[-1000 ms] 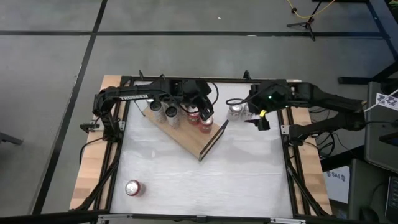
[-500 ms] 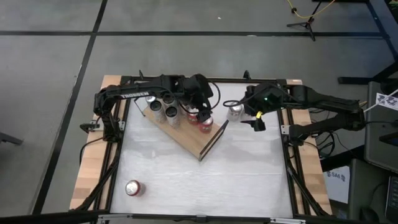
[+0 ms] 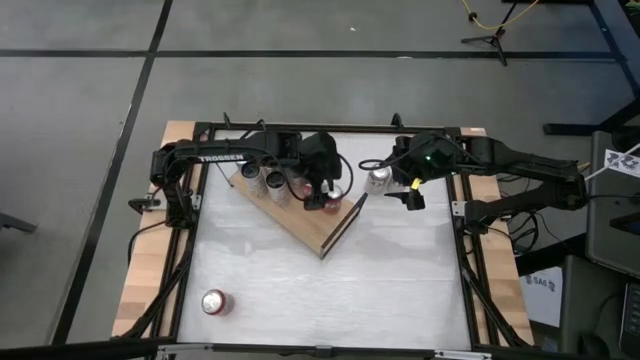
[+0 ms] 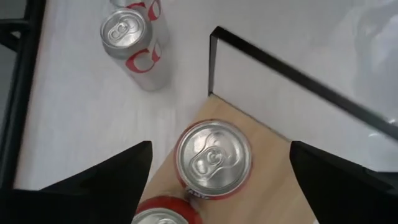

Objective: Place canned beverage on shelf
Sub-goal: Put the right red soda can aligned with the red soda can on the shelf

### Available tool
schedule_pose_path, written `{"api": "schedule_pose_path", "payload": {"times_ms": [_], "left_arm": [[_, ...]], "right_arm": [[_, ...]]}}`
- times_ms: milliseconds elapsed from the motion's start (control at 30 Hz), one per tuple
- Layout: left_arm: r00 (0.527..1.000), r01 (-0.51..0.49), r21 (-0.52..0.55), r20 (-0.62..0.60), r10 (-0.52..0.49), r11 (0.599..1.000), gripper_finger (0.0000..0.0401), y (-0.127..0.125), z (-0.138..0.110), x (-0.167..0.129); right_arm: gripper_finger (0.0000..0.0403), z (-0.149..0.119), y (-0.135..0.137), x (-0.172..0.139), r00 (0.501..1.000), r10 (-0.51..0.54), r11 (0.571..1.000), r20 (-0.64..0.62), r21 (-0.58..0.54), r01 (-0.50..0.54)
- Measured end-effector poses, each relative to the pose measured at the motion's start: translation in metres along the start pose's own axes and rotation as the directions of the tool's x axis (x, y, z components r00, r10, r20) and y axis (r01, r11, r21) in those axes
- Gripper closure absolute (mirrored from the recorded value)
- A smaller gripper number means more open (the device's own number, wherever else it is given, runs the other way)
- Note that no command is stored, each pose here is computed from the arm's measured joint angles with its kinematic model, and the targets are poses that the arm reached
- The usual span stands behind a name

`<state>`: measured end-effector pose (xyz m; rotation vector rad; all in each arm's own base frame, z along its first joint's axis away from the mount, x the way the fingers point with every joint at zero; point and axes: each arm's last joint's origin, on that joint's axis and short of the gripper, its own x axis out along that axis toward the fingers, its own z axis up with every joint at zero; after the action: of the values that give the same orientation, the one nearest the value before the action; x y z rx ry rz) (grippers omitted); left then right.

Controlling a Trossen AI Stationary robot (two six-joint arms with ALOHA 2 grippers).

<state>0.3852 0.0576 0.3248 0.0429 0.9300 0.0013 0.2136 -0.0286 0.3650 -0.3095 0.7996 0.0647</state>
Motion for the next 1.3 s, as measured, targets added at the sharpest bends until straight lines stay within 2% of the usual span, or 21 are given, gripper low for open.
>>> {"api": "schedule_pose_path", "payload": {"times_ms": [133,267,800,1067,1300], "left_arm": [[0.999,-0.034,0.031,-0.020,0.034,0.999,0.0023,0.001,-0.007,0.010],[0.995,-0.088,-0.012,-0.037,0.088,0.996,0.0024,0.002,-0.013,0.018],[0.999,-0.034,-0.028,-0.039,0.032,0.999,0.0026,0.000,-0.017,0.023],[0.997,-0.031,-0.030,-0.071,0.029,0.999,0.0026,0.001,-0.019,0.043],[0.996,-0.044,-0.030,-0.081,0.042,0.999,0.0026,0.002,-0.020,0.047]], "right_arm": [[0.0024,0.000,0.000,0.000,1.000,0.000,1.000,0.000,0.000,0.000],[0.0024,0.000,0.000,0.000,1.000,0.000,1.000,-0.001,0.000,0.000],[0.0024,0.000,0.000,0.000,1.000,0.001,1.000,-0.002,0.001,-0.001],[0.0024,0.000,0.000,0.000,1.000,0.003,1.000,-0.004,0.002,-0.003],[0.0024,0.000,0.000,0.000,1.000,0.010,1.000,-0.001,0.003,-0.010]]}}
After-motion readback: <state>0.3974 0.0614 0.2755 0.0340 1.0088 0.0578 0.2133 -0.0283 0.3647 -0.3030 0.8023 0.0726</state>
